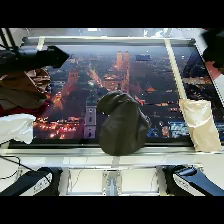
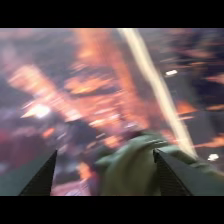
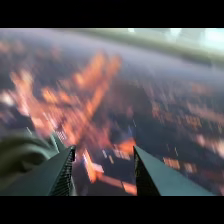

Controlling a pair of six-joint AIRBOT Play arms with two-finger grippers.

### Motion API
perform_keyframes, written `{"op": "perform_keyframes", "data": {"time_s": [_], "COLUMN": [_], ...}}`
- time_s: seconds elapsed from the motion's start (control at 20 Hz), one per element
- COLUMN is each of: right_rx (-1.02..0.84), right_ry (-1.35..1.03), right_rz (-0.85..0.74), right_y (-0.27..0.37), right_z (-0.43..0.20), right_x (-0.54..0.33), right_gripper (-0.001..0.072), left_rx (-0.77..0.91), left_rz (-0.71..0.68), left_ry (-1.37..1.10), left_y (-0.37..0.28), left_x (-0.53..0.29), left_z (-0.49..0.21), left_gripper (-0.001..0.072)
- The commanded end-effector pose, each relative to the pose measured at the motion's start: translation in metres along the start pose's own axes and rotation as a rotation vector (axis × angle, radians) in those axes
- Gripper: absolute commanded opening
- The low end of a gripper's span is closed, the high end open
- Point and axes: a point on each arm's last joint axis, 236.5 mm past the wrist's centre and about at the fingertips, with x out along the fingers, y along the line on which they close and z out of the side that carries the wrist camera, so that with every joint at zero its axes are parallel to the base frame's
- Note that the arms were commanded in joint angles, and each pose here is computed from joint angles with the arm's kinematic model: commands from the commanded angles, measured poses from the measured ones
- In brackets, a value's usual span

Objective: Fold the shirts.

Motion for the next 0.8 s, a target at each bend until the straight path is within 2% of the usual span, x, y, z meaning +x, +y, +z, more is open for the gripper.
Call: {"op": "perform_keyframes", "data": {"time_s": [0.0, 0.1, 0.25, 0.35, 0.45, 0.6, 0.7, 0.75], "right_rx": [0.038, 0.115, 0.185, 0.197, 0.174, 0.162, 0.164, 0.167], "right_ry": [0.397, 0.604, 0.777, 0.849, 0.859, 0.792, 0.766, 0.761], "right_rz": [-0.098, -0.012, 0.107, 0.131, 0.117, 0.1, 0.096, 0.097], "right_y": [-0.036, -0.023, 0.011, 0.021, 0.018, 0.016, 0.017, 0.019], "right_z": [-0.11, -0.186, -0.28, -0.316, -0.326, -0.313, -0.315, -0.318], "right_x": [0.07, 0.107, 0.135, 0.133, 0.125, 0.113, 0.105, 0.103], "right_gripper": [0.0424, 0.0425, 0.0425, 0.0425, 0.0425, 0.0426, 0.0426, 0.0426], "left_rx": [-0.216, -0.274, -0.205, -0.173, -0.133, -0.16, -0.183, -0.19], "left_rz": [0.347, 0.234, -0.104, -0.196, -0.278, -0.371, -0.356, -0.351], "left_ry": [0.299, 0.446, 0.405, 0.405, 0.494, 0.554, 0.578, 0.58], "left_y": [0.099, 0.084, 0.012, -0.017, -0.039, -0.058, -0.051, -0.049], "left_x": [0.04, 0.088, 0.164, 0.206, 0.235, 0.264, 0.276, 0.279], "left_z": [-0.076, -0.119, -0.122, -0.141, -0.184, -0.224, -0.239, -0.242], "left_gripper": [0.0704, 0.0704, 0.0702, 0.0702, 0.0701, 0.0697, 0.0606, 0.0607]}}
